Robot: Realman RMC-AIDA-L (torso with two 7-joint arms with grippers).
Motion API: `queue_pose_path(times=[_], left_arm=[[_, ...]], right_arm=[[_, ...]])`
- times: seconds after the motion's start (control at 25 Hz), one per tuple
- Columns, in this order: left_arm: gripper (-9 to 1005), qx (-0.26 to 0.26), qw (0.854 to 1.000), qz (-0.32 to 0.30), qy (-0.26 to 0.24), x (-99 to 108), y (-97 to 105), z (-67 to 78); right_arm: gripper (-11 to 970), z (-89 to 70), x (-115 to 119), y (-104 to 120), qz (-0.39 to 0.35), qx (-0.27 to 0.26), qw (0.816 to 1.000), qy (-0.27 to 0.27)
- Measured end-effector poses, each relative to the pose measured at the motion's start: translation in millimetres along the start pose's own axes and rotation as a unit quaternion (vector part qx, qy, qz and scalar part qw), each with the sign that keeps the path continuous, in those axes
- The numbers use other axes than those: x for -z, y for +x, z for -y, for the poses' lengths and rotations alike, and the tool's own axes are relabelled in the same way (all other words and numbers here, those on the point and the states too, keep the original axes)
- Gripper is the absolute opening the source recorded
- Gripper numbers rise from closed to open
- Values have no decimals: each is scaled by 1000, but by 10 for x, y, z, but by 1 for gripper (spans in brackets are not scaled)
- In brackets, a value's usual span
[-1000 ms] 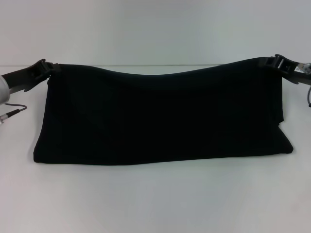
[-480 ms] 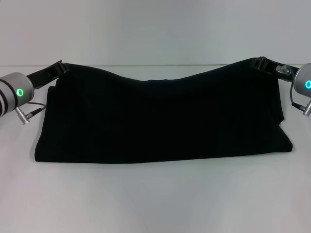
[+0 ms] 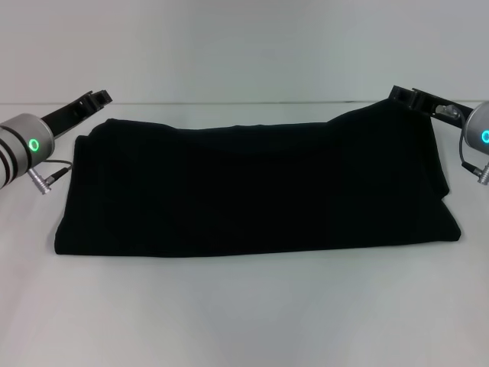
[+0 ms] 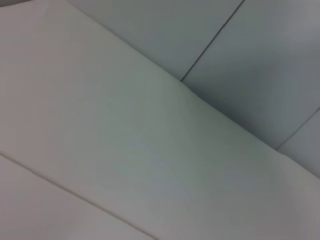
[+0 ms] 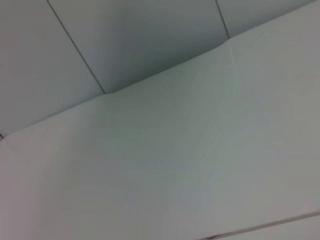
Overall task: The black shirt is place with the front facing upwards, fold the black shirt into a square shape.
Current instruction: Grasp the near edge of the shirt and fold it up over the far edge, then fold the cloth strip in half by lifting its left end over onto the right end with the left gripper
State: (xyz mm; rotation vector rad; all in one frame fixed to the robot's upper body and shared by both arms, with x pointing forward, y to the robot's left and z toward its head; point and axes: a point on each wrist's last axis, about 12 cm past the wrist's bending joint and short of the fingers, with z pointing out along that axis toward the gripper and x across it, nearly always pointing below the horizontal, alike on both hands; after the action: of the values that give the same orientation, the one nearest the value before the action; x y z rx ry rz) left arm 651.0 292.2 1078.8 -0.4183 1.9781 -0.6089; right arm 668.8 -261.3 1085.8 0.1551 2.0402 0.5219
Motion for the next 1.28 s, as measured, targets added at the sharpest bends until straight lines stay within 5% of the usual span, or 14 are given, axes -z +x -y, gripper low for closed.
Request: queue_pose_path(times=[0.08,0.2,0.36,0.56,0.76,0.92,1.12,1.28], left_arm=[[268,3,1000,2,-3,5,2,-14],[376,7,1000,1,0,17,6,-28],[500,9,1000,-4,20,47,6,-30],[520,19,996,-15,86,182,-20,-56],[540,75,982,-68,159,483,-98,-207],[668,128,964,-149,179,796,-158,-407],[892,177,949,-196,173,1136,-134,-635],[891,199,940,-244,130,1320,-72,-764]], right_arm=[[355,21,8,1,2,-4,1000,4],[604,85,38,12,10,-20,1000,12],[692,228,116,18,31,-64,997,23],[714,384,306,55,65,-124,990,-22],[715,317,576,103,47,9,986,-162],[715,175,788,328,2,177,945,-275],[715,69,854,643,-20,282,906,-315],[714,-12,850,856,-28,316,890,-326]])
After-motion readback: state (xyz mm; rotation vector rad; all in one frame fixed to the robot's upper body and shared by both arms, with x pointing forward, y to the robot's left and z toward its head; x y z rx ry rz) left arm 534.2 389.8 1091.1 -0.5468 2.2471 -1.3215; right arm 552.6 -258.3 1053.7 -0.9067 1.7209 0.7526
